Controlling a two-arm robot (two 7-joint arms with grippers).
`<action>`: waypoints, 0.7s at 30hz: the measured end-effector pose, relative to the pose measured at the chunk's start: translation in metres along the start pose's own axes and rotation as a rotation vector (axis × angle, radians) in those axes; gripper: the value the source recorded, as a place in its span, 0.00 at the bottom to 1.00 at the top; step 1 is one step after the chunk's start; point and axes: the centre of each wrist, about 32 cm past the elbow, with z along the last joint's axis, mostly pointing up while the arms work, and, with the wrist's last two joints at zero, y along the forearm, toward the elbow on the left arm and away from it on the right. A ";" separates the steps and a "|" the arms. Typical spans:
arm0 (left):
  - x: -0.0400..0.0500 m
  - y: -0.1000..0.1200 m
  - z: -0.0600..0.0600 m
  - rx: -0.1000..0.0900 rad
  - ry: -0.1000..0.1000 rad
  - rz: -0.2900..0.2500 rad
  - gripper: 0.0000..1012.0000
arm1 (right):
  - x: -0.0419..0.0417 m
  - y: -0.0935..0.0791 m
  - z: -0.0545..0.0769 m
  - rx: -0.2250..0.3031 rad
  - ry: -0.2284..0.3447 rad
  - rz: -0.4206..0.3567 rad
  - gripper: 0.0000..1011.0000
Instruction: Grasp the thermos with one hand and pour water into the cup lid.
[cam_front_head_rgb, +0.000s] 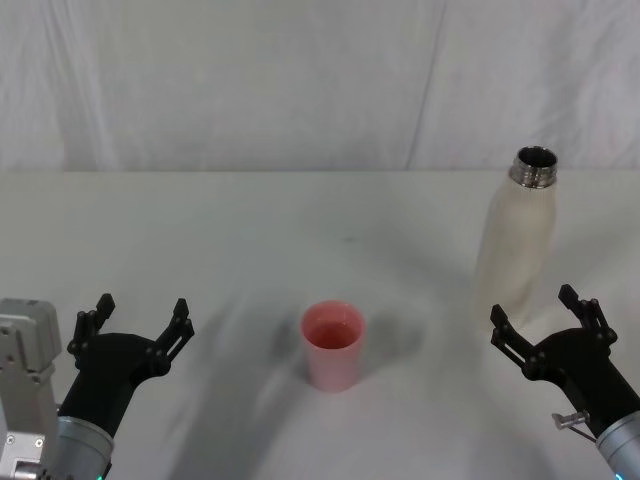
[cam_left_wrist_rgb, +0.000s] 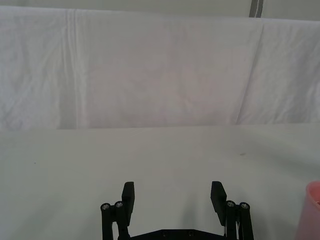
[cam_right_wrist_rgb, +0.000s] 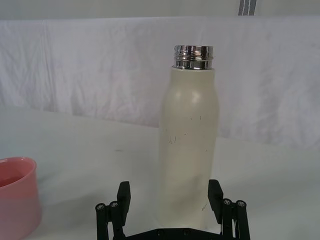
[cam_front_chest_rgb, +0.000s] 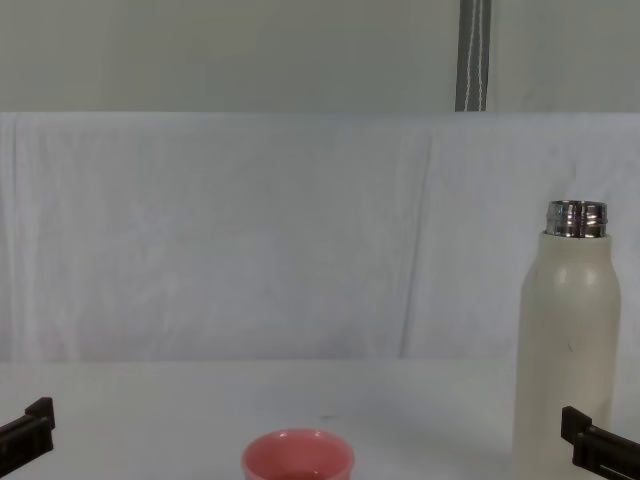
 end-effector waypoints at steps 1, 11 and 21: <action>0.0000 0.000 0.000 0.000 0.000 0.000 0.99 | 0.0000 0.000 0.000 0.000 0.000 0.000 0.99; 0.0000 0.000 0.000 0.000 0.000 0.000 0.99 | 0.0001 0.000 0.000 0.001 -0.001 0.000 0.99; 0.0000 0.000 0.000 0.000 0.000 0.000 0.99 | 0.0001 0.000 0.000 0.000 0.000 0.000 0.99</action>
